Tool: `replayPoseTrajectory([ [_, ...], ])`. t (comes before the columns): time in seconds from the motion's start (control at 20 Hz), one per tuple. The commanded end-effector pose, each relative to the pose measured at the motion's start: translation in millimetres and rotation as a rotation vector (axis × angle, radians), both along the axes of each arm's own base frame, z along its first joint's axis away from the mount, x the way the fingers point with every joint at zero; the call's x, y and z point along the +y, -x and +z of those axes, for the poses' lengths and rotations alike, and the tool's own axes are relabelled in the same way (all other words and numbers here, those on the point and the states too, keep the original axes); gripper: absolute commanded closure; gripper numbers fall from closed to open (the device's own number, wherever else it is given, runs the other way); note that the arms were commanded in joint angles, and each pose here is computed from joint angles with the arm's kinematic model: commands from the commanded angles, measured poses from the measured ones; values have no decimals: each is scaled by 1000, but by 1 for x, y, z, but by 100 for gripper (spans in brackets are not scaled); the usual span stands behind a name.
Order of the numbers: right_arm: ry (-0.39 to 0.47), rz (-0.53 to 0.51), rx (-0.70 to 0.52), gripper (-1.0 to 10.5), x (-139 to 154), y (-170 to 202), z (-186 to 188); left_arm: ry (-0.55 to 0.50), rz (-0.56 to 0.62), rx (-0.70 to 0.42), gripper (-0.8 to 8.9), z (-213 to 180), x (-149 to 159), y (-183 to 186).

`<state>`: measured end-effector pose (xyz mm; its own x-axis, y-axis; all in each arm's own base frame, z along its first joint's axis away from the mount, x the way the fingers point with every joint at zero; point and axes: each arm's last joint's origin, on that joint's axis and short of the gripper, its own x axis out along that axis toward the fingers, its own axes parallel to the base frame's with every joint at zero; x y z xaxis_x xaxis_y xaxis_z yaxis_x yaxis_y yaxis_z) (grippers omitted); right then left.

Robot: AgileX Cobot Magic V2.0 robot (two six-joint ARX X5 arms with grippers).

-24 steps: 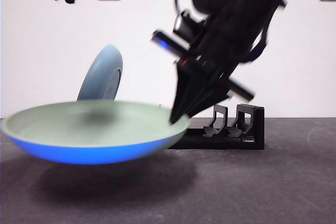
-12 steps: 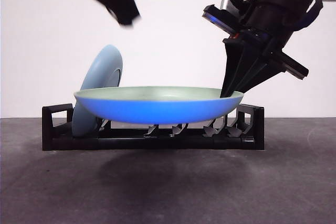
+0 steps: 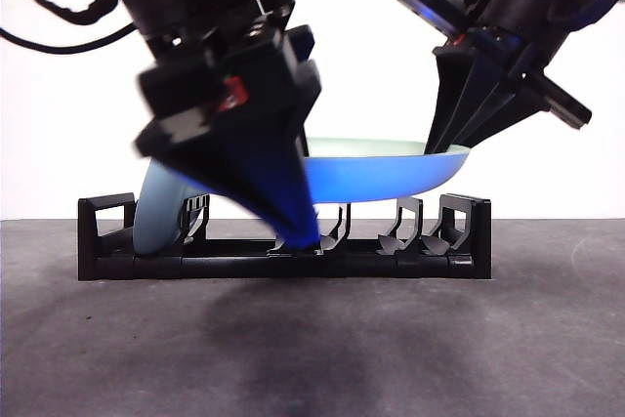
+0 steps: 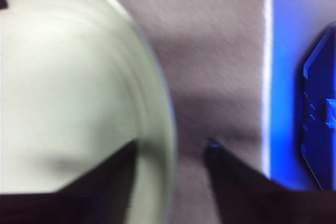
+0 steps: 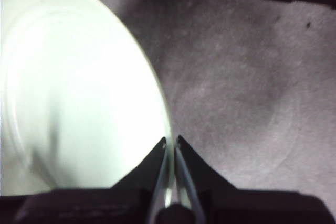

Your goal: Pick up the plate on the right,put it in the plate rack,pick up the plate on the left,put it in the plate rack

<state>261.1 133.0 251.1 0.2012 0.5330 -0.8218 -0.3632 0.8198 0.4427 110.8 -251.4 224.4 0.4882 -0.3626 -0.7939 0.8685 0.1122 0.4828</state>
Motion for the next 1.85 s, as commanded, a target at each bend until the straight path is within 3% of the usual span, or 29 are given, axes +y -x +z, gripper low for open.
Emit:
replayPoseTrajectory([
  [0.05, -13, 10, -15, 959, -1, 2, 4, 5, -13, -12, 788, -1, -1, -2],
  [0.1, -14, 12, -19, 959, -1, 3, 5, -2, -23, -17, 826, -1, -1, -2],
  [0.45, -4, 8, -29, 936, -4, 1, 5, 10, -46, -9, 823, -1, -3, 0],
  [0.55, -6, -13, -37, 810, -9, 0, 7, 52, -69, 35, 823, 0, -5, 1],
  [0.6, -11, -29, -54, 752, -14, -1, 10, 93, -75, 66, 823, 1, -7, 2],
  [0.7, -26, -70, -127, 758, -25, 1, 24, 195, -66, 125, 823, 4, -12, 2],
  [0.9, -26, -213, -402, 759, -52, 16, 70, 463, 16, 245, 823, 15, -23, -4],
  [1.1, 35, -390, -667, 760, -71, 39, 109, 790, 121, 347, 823, 35, -24, -31],
  [1.25, 73, -457, -731, 760, -77, 50, 119, 1062, 195, 413, 823, 54, -14, -61],
  [1.4, 82, -455, -718, 760, -78, 51, 117, 1259, 254, 392, 823, 69, 1, -87],
  [1.55, 86, -452, -706, 760, -78, 50, 116, 1356, 319, 349, 823, 75, 19, -108],
  [1.85, 86, -451, -705, 760, -78, 50, 116, 1421, 404, 307, 823, 71, 42, -139],
])
